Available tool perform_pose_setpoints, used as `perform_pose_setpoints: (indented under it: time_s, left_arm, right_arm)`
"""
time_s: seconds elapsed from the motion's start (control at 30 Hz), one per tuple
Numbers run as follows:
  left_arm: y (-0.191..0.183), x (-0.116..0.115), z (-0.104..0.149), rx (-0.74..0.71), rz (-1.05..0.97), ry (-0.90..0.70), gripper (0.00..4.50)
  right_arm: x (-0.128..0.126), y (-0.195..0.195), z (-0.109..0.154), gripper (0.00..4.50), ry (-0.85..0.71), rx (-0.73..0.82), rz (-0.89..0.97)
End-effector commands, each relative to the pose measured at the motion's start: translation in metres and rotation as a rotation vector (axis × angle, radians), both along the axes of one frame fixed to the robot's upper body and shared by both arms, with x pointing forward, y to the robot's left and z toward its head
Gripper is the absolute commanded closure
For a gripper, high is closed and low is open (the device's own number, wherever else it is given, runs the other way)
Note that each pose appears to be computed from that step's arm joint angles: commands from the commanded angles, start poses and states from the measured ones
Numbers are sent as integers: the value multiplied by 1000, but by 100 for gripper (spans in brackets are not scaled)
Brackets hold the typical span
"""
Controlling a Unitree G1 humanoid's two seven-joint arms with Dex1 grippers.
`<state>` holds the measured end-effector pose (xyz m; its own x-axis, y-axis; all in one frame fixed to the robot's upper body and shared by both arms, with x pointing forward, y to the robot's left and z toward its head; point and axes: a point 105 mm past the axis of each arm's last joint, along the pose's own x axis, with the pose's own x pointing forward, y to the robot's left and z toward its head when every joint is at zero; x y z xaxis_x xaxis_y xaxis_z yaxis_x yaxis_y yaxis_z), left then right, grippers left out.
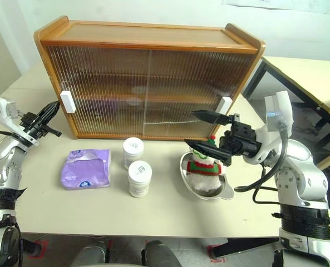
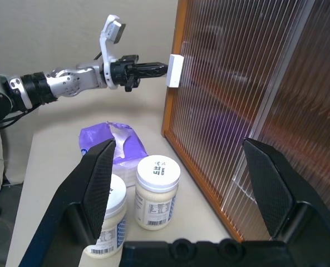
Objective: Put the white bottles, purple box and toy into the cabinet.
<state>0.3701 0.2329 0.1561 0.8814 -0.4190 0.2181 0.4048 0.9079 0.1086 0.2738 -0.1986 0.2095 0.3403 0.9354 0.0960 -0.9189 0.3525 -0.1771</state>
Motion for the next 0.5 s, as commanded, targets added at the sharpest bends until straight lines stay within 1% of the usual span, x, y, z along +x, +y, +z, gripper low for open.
perform_pose_setpoints:
  time_s: [0.03,0.5]
  left_arm:
    - [-25,-2,-9,20,-96,26,448]
    - [-31,-3,-16,4,-110,46,448]
  right_arm:
    - [1,-2,5,0,-15,-6,7]
    - [3,-4,7,0,-14,-23,24]
